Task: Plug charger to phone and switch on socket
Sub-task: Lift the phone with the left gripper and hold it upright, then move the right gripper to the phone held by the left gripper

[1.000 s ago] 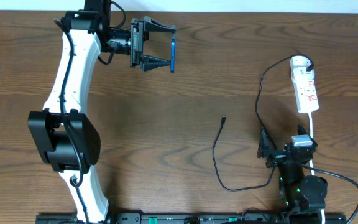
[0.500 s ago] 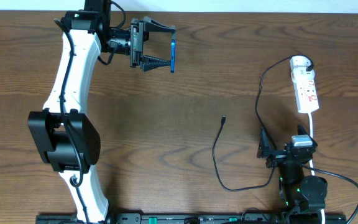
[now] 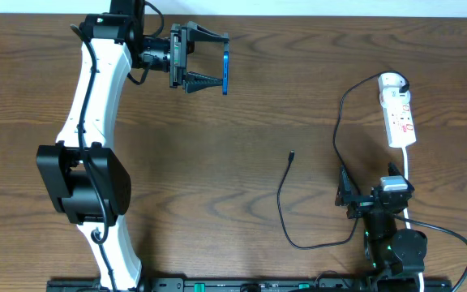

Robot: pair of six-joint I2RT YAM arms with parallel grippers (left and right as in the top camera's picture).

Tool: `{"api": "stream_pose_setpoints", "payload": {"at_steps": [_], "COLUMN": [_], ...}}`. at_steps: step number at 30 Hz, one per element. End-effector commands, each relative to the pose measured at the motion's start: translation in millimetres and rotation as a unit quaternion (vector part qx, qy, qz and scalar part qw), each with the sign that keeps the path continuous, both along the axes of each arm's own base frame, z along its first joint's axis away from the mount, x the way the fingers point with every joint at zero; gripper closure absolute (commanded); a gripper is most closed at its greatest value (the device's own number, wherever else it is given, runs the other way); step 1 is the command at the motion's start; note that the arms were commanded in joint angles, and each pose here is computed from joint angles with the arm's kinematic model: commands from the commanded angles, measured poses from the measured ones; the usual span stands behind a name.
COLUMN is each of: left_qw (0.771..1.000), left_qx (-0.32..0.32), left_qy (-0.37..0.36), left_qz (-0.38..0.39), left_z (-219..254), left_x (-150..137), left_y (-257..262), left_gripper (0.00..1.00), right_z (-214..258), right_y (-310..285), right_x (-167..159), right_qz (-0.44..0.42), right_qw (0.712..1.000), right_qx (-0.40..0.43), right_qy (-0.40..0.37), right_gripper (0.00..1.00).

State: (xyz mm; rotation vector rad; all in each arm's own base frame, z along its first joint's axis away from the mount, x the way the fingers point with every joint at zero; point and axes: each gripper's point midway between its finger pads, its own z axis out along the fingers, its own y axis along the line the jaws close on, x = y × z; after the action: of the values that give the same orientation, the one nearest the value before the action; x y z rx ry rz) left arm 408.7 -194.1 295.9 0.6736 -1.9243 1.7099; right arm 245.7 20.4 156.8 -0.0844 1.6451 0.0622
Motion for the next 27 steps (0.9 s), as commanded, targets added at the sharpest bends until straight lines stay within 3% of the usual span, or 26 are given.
{"api": "stream_pose_setpoints", "payload": {"at_steps": [1,5,11,16,19,23,27], "left_qw": [0.999,0.999,0.999,0.999,0.999,0.999,0.999], "left_qx": [-0.029,-0.029,-0.029,-0.029,-0.029,-0.029,-0.029], "left_qy": [-0.014,-0.014,-0.015,-0.015,-0.014,-0.015,-0.015], "left_qz": [-0.007,-0.007,-0.007,-0.007,-0.007,-0.007,-0.007], "left_z": [26,26,26,26,26,26,26], "left_x": [-8,-8,-8,-8,-8,-8,-8], "left_y": [0,0,0,0,0,0,0], "left_gripper": [0.32,0.32,0.32,0.32,0.32,0.32,0.32], "right_z": [3,32,84,178,219,263,275], "right_y": [1,37,71,62,51,60,63], "right_x": [0,-7,-32,-81,-103,-110,-82], "right_qz": [0.003,0.107,0.238,0.271,0.248,0.233,0.203], "right_qw": [1.000,0.988,0.932,0.887,0.872,0.899,0.954], "right_qx": [-0.004,0.102,0.259,0.213,0.193,0.085,0.003], "right_qy": [-0.008,-0.045,-0.085,-0.306,-0.375,-0.361,-0.222], "right_gripper": [0.01,0.01,0.01,0.01,0.01,0.01,0.01]}}
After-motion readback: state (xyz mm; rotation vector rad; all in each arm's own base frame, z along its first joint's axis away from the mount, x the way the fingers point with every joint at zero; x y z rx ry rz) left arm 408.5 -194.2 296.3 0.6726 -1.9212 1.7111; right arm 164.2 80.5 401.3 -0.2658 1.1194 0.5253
